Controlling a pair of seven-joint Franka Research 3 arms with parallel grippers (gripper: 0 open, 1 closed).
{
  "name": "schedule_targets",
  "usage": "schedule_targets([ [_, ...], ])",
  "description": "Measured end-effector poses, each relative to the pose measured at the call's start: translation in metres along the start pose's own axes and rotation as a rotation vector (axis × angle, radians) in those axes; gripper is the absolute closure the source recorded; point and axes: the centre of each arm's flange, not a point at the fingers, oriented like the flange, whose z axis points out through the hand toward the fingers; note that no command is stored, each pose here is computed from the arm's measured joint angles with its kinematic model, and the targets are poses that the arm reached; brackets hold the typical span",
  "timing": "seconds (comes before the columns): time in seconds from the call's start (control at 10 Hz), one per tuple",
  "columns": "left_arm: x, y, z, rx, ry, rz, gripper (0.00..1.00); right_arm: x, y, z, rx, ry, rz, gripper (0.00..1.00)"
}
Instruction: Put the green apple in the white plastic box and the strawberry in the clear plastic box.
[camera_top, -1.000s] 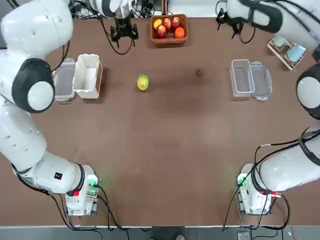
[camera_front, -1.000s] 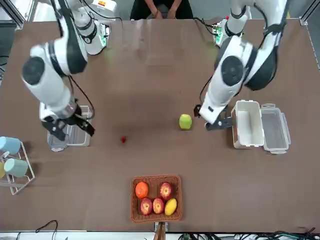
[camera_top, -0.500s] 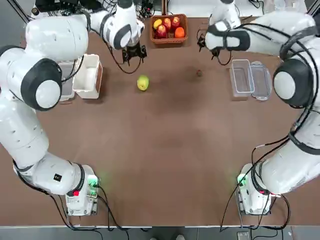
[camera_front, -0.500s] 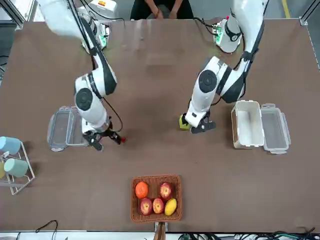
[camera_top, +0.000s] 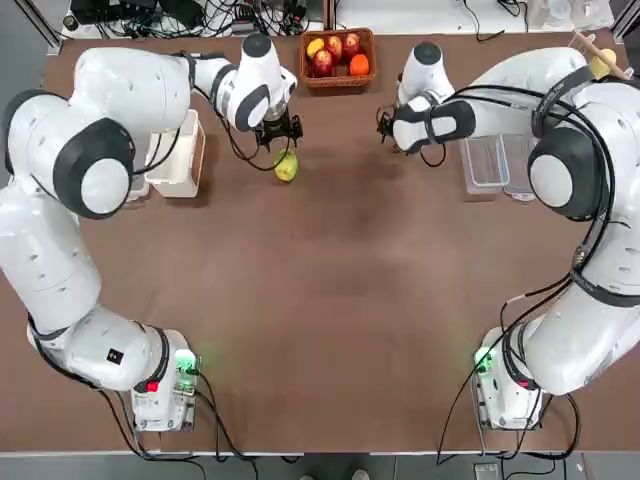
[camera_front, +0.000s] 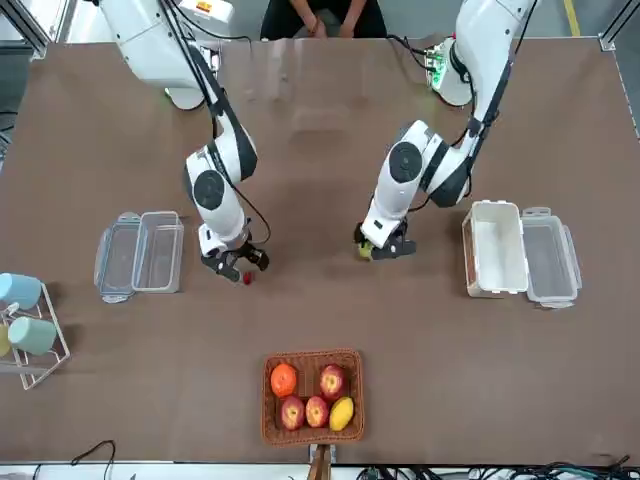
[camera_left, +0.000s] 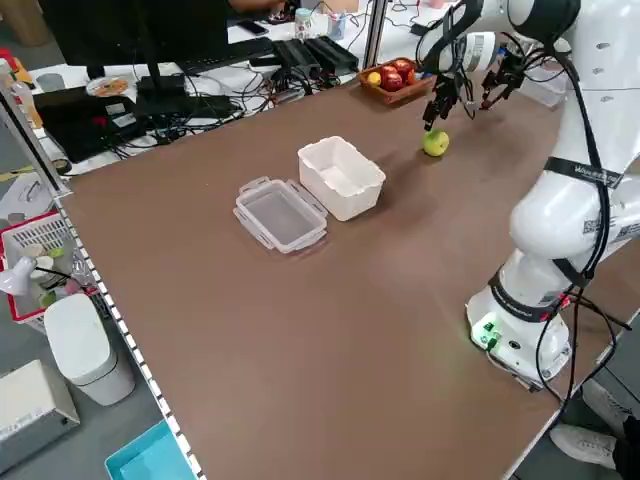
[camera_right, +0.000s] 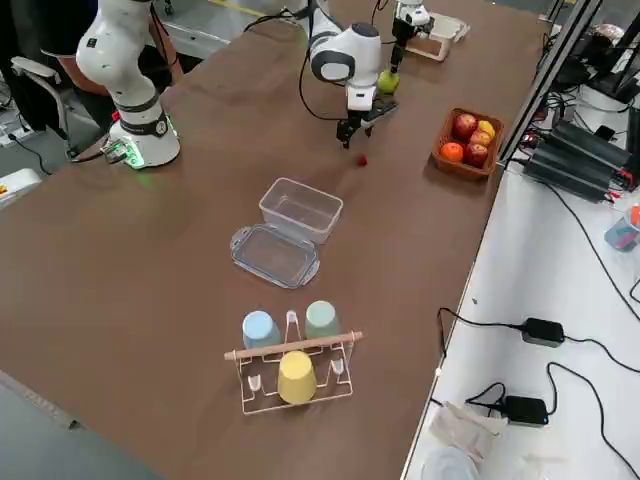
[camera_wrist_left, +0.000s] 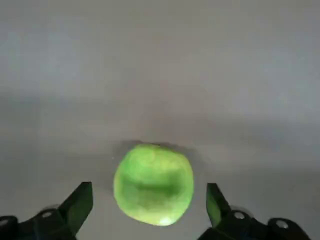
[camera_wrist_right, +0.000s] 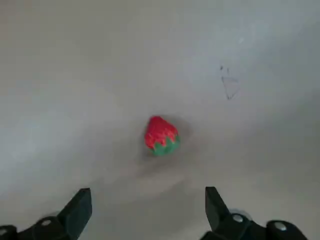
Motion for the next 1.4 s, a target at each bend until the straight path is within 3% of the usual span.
schedule_targets([
  [0.5, -0.016, -0.003, 0.049, 0.033, -0.059, 0.094, 0.0, -0.015, 0.005, 0.023, -0.033, -0.006, -0.061, 0.0],
  [0.8, -0.015, -0.002, 0.055, 0.018, -0.051, 0.093, 0.11, -0.004, 0.005, 0.027, -0.05, 0.024, -0.095, 0.0],
  [1.0, -0.013, -0.002, 0.053, 0.01, -0.042, 0.087, 0.11, 0.006, 0.001, 0.021, -0.039, 0.04, -0.09, 0.0],
  [1.2, 0.001, 0.0, 0.015, 0.017, -0.013, 0.019, 0.11, 0.01, 0.0, 0.027, -0.043, 0.038, -0.087, 0.0],
  [1.4, 0.025, -0.02, -0.065, 0.051, 0.035, -0.07, 0.11, 0.01, 0.002, 0.038, -0.054, 0.029, -0.085, 0.01],
])
